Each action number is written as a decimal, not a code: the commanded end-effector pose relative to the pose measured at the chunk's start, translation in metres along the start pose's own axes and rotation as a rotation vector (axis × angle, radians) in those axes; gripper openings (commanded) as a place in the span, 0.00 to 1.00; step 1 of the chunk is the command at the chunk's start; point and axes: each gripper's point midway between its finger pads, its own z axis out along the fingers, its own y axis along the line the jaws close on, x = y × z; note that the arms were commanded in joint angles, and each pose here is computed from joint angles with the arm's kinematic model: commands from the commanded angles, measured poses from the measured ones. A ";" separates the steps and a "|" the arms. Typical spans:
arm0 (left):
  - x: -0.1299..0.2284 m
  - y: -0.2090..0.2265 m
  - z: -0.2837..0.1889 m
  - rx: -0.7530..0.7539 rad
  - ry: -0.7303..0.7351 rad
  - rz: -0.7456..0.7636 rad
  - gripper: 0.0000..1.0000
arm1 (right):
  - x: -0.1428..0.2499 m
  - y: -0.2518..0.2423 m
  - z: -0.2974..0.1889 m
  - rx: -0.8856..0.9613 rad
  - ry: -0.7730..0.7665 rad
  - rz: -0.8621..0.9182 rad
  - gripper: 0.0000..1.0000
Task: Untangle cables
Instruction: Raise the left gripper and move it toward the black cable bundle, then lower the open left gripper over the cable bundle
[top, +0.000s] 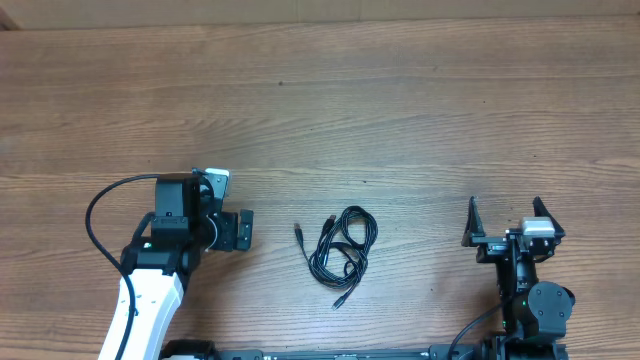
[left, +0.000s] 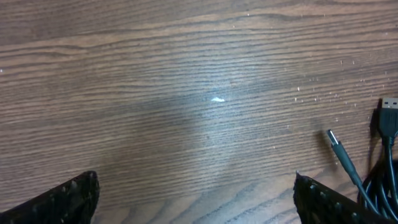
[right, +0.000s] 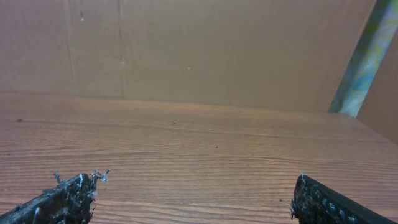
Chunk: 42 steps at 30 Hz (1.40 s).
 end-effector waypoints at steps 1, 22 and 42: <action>-0.008 -0.015 -0.004 0.053 -0.016 0.046 1.00 | 0.003 0.000 0.001 0.005 0.004 0.003 1.00; -0.011 -0.099 -0.007 0.229 -0.054 0.217 1.00 | 0.003 0.000 0.001 0.005 0.004 0.003 1.00; -0.053 -0.166 0.006 0.226 0.020 0.276 1.00 | 0.003 0.000 0.001 0.005 0.004 0.003 1.00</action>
